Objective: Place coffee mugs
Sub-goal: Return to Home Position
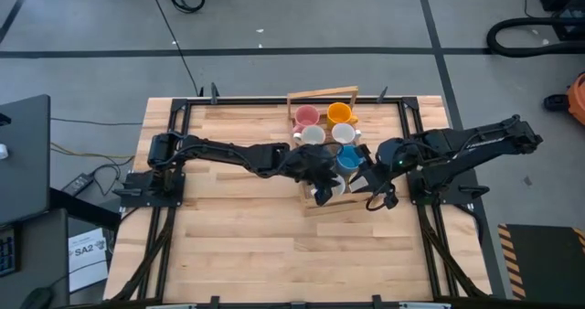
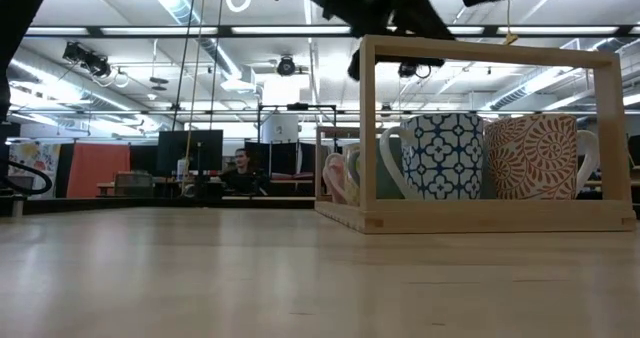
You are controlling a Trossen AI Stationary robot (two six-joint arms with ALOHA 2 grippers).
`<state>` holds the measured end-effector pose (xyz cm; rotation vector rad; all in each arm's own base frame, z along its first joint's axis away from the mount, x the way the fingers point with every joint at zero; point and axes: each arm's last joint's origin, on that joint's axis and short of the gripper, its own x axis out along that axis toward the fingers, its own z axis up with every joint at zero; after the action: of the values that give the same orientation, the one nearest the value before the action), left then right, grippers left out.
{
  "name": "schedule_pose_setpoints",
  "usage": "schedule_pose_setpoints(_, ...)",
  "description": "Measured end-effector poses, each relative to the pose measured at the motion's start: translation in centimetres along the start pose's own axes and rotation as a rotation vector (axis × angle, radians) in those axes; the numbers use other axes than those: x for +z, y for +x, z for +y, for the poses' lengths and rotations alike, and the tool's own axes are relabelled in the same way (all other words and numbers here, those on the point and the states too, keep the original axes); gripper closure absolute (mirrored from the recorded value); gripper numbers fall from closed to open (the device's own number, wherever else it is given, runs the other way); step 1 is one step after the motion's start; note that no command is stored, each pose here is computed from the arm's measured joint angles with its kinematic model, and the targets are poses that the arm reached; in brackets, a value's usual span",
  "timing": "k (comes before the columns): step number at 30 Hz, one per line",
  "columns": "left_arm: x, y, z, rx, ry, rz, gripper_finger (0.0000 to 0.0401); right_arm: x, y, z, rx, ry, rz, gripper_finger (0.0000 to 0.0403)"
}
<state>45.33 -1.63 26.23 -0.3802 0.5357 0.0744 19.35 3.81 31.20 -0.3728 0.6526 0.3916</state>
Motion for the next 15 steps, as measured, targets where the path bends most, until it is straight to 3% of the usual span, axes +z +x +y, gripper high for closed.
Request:
schedule_pose_setpoints(8, 1.7, -0.5, -0.5, 0.017, 0.116, -0.182, 0.0272, 2.0, -0.2, -0.7, -0.079, -0.021, -0.206, 0.0280)
schedule_pose_setpoints(15, 3.5, -3.7, -1.2, 0.018, 0.217, -0.222, 0.0292, 3.3, -1.4, -1.1, -0.141, -0.038, -0.368, 0.0280)
